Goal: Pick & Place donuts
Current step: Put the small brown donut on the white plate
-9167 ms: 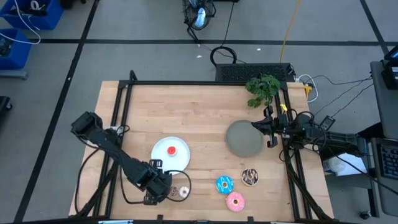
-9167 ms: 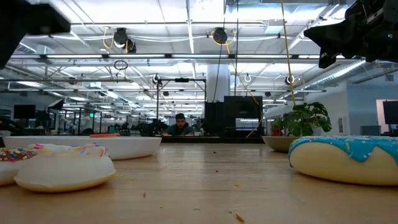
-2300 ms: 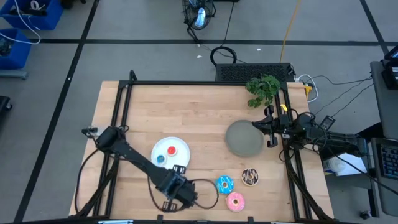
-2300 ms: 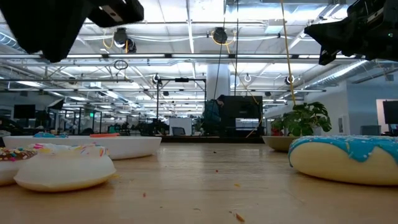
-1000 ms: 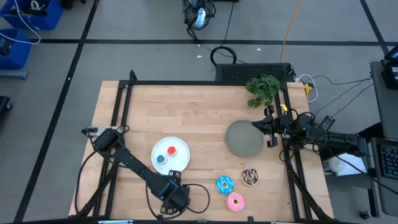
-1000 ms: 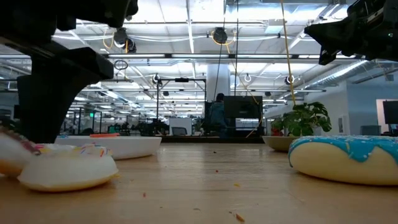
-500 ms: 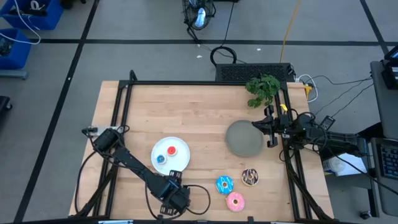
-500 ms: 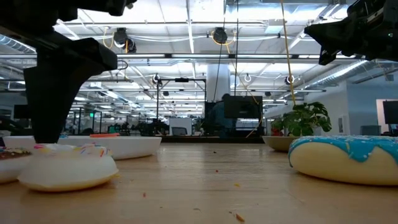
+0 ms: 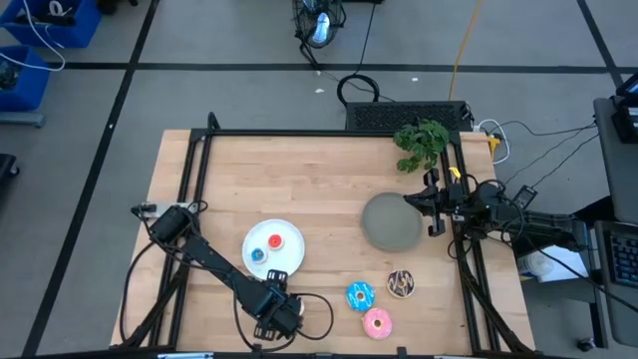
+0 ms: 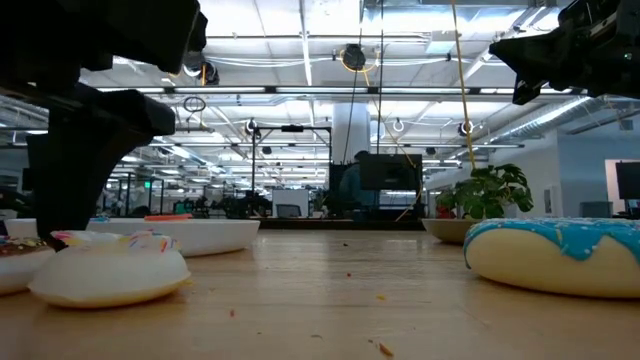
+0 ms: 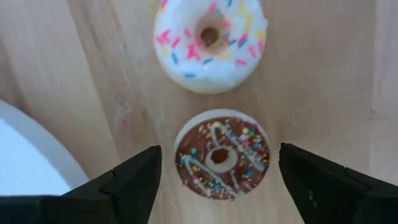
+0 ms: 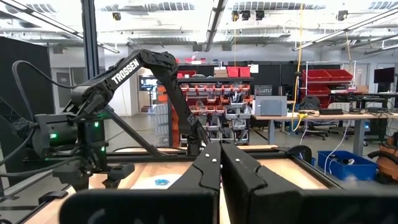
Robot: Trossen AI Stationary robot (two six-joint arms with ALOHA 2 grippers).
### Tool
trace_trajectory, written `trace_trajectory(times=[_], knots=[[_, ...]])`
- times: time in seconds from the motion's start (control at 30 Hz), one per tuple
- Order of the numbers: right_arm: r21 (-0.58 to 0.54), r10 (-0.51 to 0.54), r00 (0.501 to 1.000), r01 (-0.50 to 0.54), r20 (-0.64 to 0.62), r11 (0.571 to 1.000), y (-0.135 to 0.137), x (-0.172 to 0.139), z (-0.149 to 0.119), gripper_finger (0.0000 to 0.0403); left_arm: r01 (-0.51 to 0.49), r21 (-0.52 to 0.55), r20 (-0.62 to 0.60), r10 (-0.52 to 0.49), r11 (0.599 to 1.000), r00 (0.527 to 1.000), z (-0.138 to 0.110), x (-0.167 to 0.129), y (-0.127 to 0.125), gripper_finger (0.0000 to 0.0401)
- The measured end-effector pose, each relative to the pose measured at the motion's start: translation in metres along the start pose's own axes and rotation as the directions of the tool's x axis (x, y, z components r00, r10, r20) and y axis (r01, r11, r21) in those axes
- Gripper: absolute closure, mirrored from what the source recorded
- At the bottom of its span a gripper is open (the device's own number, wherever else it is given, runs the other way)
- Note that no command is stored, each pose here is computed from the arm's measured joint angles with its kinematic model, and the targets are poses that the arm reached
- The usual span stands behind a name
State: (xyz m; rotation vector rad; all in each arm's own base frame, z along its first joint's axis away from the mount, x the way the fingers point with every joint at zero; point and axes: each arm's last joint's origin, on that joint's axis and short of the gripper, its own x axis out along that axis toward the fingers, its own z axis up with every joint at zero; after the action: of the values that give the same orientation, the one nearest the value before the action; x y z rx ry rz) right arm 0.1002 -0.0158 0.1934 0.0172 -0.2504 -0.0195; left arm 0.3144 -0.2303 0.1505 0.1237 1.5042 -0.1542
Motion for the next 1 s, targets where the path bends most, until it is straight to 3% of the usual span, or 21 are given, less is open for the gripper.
trace_trajectory(times=[0.27, 0.77, 1.0], knots=[[0.0, 0.0, 1.0, 0.0, 0.0, 1.0, 0.0, 0.0, 0.0, 0.0403, 0.02, -0.005, 0.008, -0.02, 1.0, 1.0, 0.001, 0.003, 0.001, 0.0093], [0.0, 0.0, 1.0, 0.0, 0.0, 1.0, 0.0, 0.0, 0.0, 0.0403, 0.043, -0.045, -0.004, -0.043, 0.998, 0.999, 0.001, 0.003, 0.002, 0.022], [0.0, -0.001, 1.0, 0.001, 0.0, 1.0, 0.0, 0.0, 0.0, 0.0403, 0.055, -0.064, 0.019, -0.054, 0.996, 0.998, 0.004, -0.022, 0.001, 0.0212]])
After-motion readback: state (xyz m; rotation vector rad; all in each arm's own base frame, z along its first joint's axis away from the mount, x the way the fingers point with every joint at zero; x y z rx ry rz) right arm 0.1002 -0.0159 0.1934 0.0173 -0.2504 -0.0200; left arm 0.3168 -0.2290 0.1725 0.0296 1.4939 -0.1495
